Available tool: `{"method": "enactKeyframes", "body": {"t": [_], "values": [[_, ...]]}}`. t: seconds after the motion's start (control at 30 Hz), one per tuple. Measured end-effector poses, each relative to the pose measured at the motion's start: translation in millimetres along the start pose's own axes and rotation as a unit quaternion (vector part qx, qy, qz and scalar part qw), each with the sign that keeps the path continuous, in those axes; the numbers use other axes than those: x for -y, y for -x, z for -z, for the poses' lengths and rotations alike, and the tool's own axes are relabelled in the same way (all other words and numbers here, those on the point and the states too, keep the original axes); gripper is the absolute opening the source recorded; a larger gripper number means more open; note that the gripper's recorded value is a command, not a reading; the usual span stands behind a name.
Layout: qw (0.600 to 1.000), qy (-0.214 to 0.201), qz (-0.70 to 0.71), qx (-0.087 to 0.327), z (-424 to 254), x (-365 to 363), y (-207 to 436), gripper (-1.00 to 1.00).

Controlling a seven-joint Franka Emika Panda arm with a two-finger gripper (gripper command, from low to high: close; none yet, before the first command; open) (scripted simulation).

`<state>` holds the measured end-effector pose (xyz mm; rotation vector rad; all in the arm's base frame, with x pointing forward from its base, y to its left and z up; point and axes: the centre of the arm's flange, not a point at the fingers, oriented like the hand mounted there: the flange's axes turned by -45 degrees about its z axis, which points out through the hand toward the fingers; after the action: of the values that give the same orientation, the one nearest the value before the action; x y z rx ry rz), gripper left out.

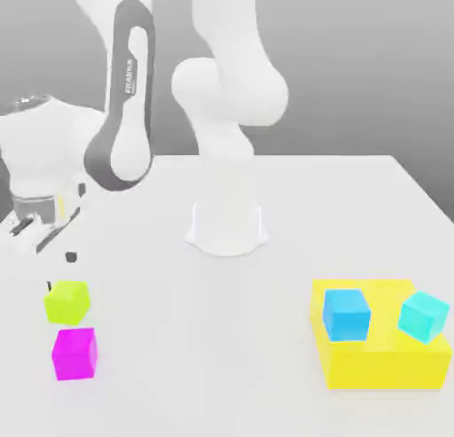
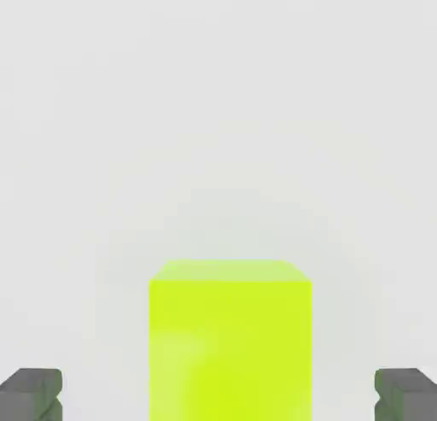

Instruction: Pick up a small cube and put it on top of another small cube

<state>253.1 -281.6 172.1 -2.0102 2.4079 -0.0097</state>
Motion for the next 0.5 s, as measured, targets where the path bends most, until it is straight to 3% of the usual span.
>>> {"method": "enactKeyframes", "body": {"t": [0.13,0.17,0.5], "values": [[1.000,0.002,0.000,0.000,-29,-2,1,0.00],[1.000,0.003,0.001,0.000,-36,-3,1,-1.00],[1.000,0.000,0.000,0.000,-20,-1,0,-1.00]]}}
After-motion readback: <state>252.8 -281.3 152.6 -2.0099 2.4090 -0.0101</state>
